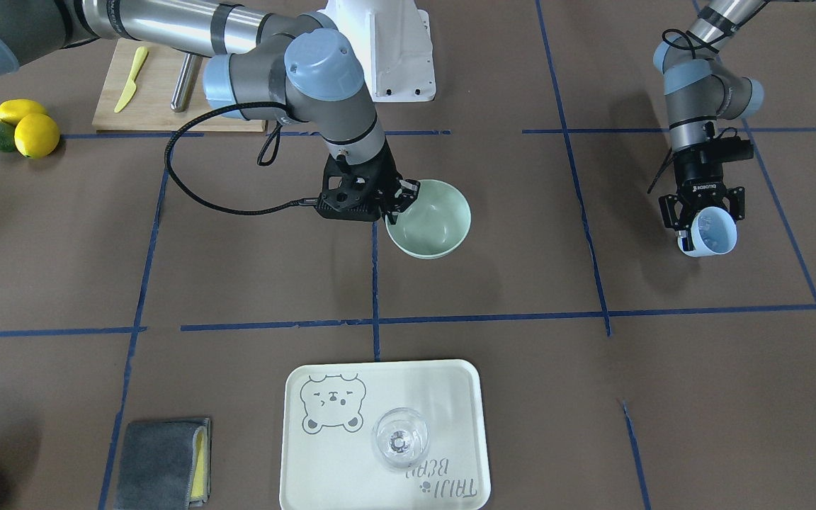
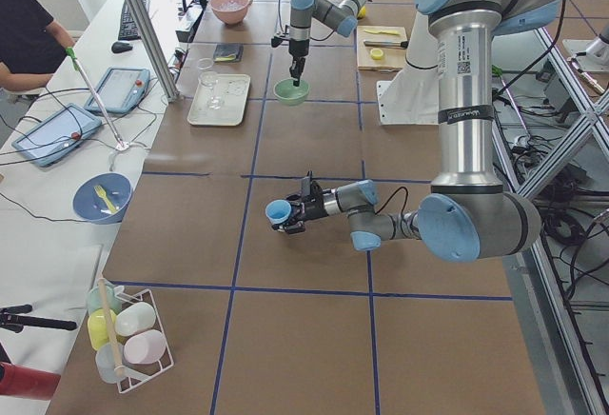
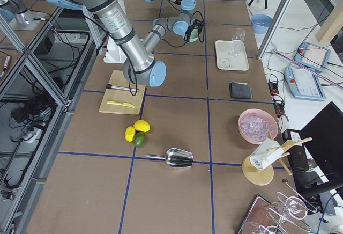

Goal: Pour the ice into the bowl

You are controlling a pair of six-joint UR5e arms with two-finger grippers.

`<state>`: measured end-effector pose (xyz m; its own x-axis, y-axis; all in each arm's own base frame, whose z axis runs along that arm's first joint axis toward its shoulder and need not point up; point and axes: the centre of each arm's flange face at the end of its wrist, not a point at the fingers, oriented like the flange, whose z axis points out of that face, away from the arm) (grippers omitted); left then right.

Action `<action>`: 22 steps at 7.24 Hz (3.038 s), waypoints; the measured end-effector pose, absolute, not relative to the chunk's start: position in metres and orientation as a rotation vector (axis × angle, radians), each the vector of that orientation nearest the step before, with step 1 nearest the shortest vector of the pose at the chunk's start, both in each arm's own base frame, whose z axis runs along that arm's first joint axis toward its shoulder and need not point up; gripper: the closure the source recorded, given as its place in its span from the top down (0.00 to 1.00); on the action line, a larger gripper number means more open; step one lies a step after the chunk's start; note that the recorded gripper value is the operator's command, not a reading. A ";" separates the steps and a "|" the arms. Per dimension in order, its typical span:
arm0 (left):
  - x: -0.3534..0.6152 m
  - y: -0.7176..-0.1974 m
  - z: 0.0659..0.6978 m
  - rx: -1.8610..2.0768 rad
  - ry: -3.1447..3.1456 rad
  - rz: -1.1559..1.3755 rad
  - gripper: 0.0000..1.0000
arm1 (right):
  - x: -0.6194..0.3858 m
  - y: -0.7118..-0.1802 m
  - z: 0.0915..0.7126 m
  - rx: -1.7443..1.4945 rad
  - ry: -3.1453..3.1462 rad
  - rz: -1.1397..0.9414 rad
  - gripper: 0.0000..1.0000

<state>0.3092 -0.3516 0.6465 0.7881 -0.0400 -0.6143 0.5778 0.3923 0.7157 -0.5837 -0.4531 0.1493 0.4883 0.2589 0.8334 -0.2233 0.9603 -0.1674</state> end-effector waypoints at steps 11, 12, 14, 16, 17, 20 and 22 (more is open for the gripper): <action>0.310 -0.350 0.475 1.241 0.712 -0.181 0.00 | -0.662 -0.441 0.118 -0.002 -1.024 0.304 1.00; 0.319 -0.354 0.454 1.289 0.689 -0.149 0.00 | -0.636 -0.448 0.128 0.010 -1.044 0.318 1.00; 0.350 -0.361 0.412 1.354 0.588 -0.175 0.00 | -0.571 -0.456 0.162 0.010 -1.073 0.333 1.00; 0.389 -0.347 0.381 1.391 0.443 -0.170 0.00 | -0.530 -0.457 0.189 -0.004 -1.083 0.339 1.00; 0.403 -0.337 0.374 1.414 0.351 -0.125 0.00 | -0.518 -0.453 0.199 -0.006 -1.083 0.338 1.00; 0.422 -0.318 0.370 1.478 0.014 0.139 0.00 | -0.510 -0.449 0.214 -0.008 -1.074 0.340 1.00; 0.439 -0.312 0.374 1.483 -0.219 0.325 0.00 | -0.509 -0.449 0.217 -0.008 -1.071 0.342 1.00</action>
<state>0.4388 -0.3124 0.3739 0.9372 0.0786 0.3398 -0.3445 0.0564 0.9371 -0.5091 -0.4490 0.2172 0.4319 0.2780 0.8580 -0.2708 0.9474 -0.1707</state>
